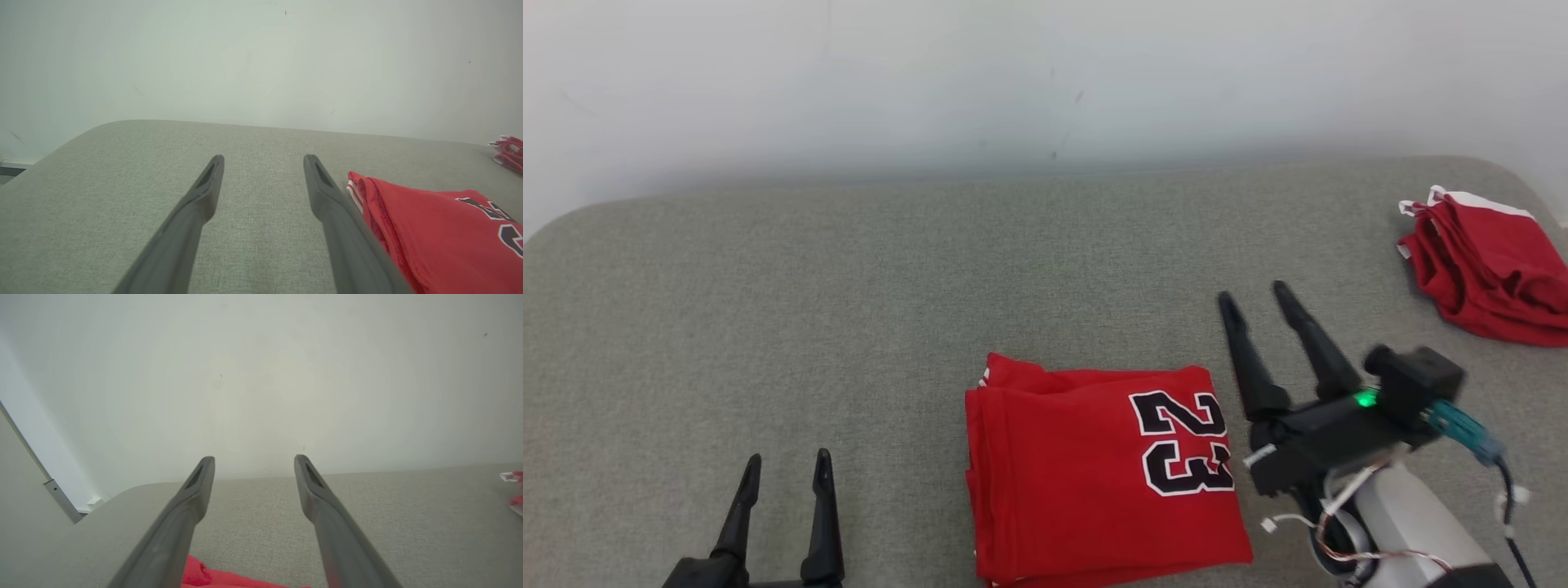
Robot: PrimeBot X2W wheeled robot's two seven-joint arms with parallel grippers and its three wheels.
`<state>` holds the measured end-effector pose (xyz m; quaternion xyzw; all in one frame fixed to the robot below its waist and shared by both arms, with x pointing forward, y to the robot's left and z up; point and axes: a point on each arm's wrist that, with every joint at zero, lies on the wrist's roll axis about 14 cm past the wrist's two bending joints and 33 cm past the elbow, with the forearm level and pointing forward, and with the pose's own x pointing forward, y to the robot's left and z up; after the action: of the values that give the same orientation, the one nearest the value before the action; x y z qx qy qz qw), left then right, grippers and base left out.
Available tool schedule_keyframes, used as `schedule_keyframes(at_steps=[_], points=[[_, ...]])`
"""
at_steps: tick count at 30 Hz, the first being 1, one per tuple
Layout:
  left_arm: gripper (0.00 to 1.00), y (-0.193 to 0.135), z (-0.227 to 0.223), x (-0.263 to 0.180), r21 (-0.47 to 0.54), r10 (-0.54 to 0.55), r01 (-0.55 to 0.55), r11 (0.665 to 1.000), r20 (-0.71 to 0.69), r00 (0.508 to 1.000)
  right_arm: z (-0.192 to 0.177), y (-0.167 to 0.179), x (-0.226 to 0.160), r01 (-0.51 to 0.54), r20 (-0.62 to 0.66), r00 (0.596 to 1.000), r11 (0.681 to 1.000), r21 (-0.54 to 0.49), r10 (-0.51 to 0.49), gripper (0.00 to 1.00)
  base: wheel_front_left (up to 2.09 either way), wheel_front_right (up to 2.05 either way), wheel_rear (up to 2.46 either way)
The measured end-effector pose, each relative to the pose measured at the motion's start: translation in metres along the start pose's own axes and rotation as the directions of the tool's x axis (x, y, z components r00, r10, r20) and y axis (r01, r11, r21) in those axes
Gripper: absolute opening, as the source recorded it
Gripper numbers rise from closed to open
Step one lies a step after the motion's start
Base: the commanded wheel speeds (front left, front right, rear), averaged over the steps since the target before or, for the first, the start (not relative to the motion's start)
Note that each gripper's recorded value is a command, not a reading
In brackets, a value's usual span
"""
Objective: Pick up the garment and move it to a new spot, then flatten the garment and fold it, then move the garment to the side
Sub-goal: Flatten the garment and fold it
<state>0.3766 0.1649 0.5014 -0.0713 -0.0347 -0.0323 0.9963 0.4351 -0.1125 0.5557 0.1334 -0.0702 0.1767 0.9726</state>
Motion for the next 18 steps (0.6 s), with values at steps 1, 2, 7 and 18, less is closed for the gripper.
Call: schedule_keyframes(at_steps=[1,2,7,18], points=[[1.0,0.0,0.001,0.0,0.001,-0.002,0.002,1.0,0.003,1.0,0.005,-0.005,-0.005,0.016,0.015,1.0,1.0,-0.008,-0.016,1.0,0.0,0.0,0.0],[1.0,-0.001,0.003,0.001,0.002,-0.007,0.007,1.0,0.008,1.0,0.01,-0.011,-0.011,0.037,0.033,0.999,0.999,-0.011,-0.036,1.0,0.0,0.0,0.0],[1.0,-0.006,0.006,0.002,0.009,-0.025,0.025,1.0,0.019,0.999,0.02,-0.031,-0.043,0.113,0.068,0.992,0.992,-0.064,-0.108,1.0,0.0,0.0,0.0],[1.0,-0.007,0.016,-0.002,0.028,-0.034,0.032,0.999,0.047,0.998,0.012,-0.045,-0.094,0.217,0.052,0.976,0.971,-0.102,-0.212,1.0,0.0,0.0,0.0]])
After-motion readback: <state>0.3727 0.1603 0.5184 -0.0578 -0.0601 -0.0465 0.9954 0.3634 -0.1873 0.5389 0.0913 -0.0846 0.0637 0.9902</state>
